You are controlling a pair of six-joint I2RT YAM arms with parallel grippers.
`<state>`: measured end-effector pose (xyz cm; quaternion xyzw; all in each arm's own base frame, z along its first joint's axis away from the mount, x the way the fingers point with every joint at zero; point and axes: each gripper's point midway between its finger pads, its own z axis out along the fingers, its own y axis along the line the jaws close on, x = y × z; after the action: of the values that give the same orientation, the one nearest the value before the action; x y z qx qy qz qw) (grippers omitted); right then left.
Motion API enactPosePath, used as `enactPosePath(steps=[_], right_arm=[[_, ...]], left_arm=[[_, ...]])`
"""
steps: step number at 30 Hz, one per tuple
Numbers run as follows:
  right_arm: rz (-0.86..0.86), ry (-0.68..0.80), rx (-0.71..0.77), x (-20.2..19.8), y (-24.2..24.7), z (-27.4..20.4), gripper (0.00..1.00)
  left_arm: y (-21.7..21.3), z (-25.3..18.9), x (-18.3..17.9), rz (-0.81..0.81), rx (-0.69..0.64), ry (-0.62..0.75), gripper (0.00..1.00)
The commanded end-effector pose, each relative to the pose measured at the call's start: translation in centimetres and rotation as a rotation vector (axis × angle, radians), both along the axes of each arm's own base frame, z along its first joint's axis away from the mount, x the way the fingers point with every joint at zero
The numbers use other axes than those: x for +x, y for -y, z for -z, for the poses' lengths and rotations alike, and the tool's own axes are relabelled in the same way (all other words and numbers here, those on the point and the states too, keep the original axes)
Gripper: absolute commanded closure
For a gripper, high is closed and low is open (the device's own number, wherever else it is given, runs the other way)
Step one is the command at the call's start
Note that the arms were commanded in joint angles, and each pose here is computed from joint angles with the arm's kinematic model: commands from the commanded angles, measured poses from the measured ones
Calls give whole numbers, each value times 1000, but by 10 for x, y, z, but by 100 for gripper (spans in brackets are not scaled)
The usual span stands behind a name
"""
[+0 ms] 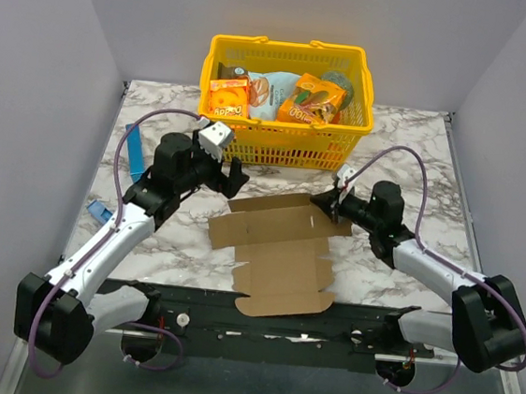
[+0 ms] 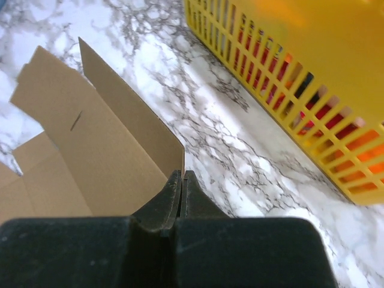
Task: Fold the paper box
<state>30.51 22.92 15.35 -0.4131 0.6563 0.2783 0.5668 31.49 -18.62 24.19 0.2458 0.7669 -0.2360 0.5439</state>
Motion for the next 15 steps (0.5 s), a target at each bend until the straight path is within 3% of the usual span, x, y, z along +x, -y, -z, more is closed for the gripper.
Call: enactPosePath(steps=[1, 15], right_arm=[[139, 148, 92, 14, 14, -26, 99], [193, 163, 131, 11, 22, -18, 99]], left_arm=[[4, 14, 5, -13, -103, -5, 1], [22, 78, 9, 109, -76, -65, 1]])
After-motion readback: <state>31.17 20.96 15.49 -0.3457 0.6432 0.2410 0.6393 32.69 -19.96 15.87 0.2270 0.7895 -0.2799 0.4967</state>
